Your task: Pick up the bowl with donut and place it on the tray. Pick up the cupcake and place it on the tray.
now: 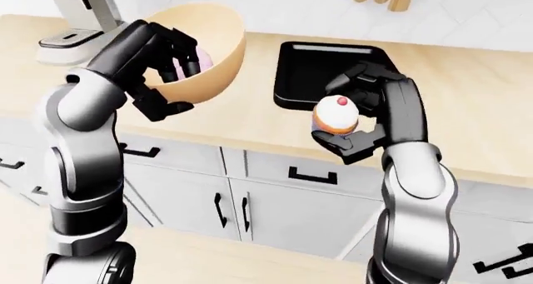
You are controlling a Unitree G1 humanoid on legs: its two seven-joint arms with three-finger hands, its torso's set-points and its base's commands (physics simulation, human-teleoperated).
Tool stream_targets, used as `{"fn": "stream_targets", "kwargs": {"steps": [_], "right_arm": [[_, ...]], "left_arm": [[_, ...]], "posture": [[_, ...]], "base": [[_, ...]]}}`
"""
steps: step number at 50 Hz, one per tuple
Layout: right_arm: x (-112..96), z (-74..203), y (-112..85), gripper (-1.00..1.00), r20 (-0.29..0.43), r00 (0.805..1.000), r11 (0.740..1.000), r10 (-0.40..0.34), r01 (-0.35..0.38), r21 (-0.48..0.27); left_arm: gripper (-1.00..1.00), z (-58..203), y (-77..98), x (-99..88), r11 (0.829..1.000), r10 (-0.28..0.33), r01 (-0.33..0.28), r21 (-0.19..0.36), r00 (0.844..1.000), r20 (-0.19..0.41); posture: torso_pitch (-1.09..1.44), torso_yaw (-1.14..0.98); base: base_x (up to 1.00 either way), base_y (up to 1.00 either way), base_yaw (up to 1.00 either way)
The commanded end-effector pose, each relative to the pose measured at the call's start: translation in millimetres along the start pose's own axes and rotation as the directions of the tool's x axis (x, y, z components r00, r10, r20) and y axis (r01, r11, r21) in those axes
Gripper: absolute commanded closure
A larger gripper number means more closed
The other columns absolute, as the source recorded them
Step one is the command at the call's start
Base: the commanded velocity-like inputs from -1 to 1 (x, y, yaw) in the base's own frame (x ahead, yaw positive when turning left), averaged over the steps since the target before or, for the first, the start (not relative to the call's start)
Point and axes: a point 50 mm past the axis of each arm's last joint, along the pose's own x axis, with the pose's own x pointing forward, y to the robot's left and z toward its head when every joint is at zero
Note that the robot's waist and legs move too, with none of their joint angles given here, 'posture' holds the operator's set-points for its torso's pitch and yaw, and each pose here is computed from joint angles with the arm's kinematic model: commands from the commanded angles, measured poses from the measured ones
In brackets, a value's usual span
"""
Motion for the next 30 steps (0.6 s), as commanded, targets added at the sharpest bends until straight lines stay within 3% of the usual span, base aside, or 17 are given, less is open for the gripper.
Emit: {"fn": "stream_targets", "kwargs": {"steps": [1, 12, 30], "right_arm": [[-3.5, 16.0, -6.7, 1.00, 0.096, 0.994, 0.999, -0.046, 0.047, -0.011], [-2.9, 19.3, -7.0, 1.00, 0.108, 0.994, 0.999, -0.036, 0.039, -0.028], [14.7, 39.6, -6.9, 1.00, 0.136, 0.991, 0.998, -0.020, 0.028, -0.062]], "left_arm": [[1.00, 19.0, 17.1, -5.7, 0.995, 0.095, -0.099, 0.034, 0.991, 0.091], [1.00, 19.7, 18.3, -1.3, 0.994, 0.096, -0.099, 0.037, 0.991, 0.094], [1.00, 19.4, 30.3, 8.9, 0.993, 0.110, -0.114, 0.034, 0.989, 0.096]], "posture": [[0.00, 0.00], [0.00, 0.00], [0.00, 0.00]], "base": [[0.00, -1.00, 0.00], [0.00, -0.95, 0.00], [0.00, 0.00, 0.00]]}}
